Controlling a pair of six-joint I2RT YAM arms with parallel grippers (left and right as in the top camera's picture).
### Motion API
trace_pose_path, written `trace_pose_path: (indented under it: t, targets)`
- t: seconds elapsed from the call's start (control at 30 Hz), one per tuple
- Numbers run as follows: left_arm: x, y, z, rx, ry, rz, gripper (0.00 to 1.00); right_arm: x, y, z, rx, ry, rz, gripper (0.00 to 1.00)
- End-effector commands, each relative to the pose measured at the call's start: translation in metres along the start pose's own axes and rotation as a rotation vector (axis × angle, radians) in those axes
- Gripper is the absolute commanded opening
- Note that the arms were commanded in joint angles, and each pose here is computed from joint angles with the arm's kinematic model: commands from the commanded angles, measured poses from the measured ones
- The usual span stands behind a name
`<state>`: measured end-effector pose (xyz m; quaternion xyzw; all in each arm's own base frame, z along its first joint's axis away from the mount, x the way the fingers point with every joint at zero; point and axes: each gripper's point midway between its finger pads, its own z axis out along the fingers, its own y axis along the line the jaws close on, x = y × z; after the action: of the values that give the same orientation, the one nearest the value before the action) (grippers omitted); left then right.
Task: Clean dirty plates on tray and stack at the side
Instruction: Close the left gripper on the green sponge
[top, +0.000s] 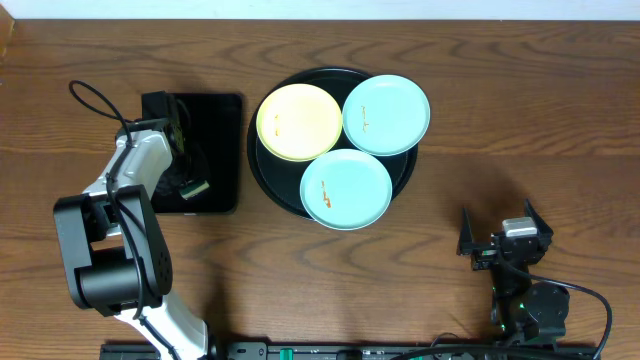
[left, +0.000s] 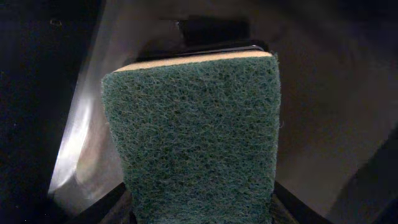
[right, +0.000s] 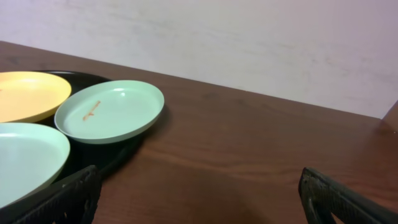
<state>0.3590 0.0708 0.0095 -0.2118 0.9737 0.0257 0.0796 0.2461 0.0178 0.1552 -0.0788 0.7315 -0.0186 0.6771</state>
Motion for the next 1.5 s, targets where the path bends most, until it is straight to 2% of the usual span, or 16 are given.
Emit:
trace_pose_path:
  t: [0.0, 0.07, 0.23, 0.33, 0.43, 0.6, 0.73, 0.87, 1.27, 1.47]
  targets:
    - [-0.002, 0.001, 0.001, -0.008, -0.005, -0.004, 0.61, 0.001, -0.006, 0.000, 0.027, 0.004, -0.005, 0.99]
    - [-0.003, 0.001, 0.001, -0.007, -0.008, -0.004, 0.66, 0.001, -0.006, 0.000, 0.027, 0.004, -0.005, 0.99]
    - [-0.010, -0.001, -0.001, 0.000, -0.037, -0.006, 0.66, 0.001, -0.006, 0.000, 0.027, 0.004, -0.005, 0.99]
    - [-0.011, -0.001, -0.001, 0.002, -0.041, -0.006, 0.66, 0.001, -0.006, 0.000, 0.027, 0.004, -0.005, 0.99]
    - [-0.007, 0.000, -0.001, -0.003, -0.022, -0.006, 0.57, 0.001, -0.006, 0.000, 0.027, 0.004, -0.005, 0.99]
    - [0.006, 0.003, -0.001, -0.016, 0.030, 0.004, 0.57, 0.001, -0.006, 0.000, 0.027, 0.004, -0.005, 0.99]
    - [0.014, 0.005, -0.002, -0.021, 0.063, 0.119, 0.58, 0.001, -0.006, 0.000, 0.027, 0.004, -0.005, 0.99]
    - [0.014, 0.005, -0.002, -0.019, 0.063, 0.201, 0.63, 0.001, -0.006, 0.000, 0.027, 0.004, -0.005, 0.99]
    - [-0.012, -0.001, -0.014, 0.000, -0.057, 0.193, 0.72, 0.001, -0.006, 0.000, 0.027, 0.004, -0.005, 0.99]
    - [-0.018, -0.002, -0.016, 0.006, -0.082, 0.142, 0.72, 0.001, -0.006, 0.000, 0.027, 0.004, -0.005, 0.99]
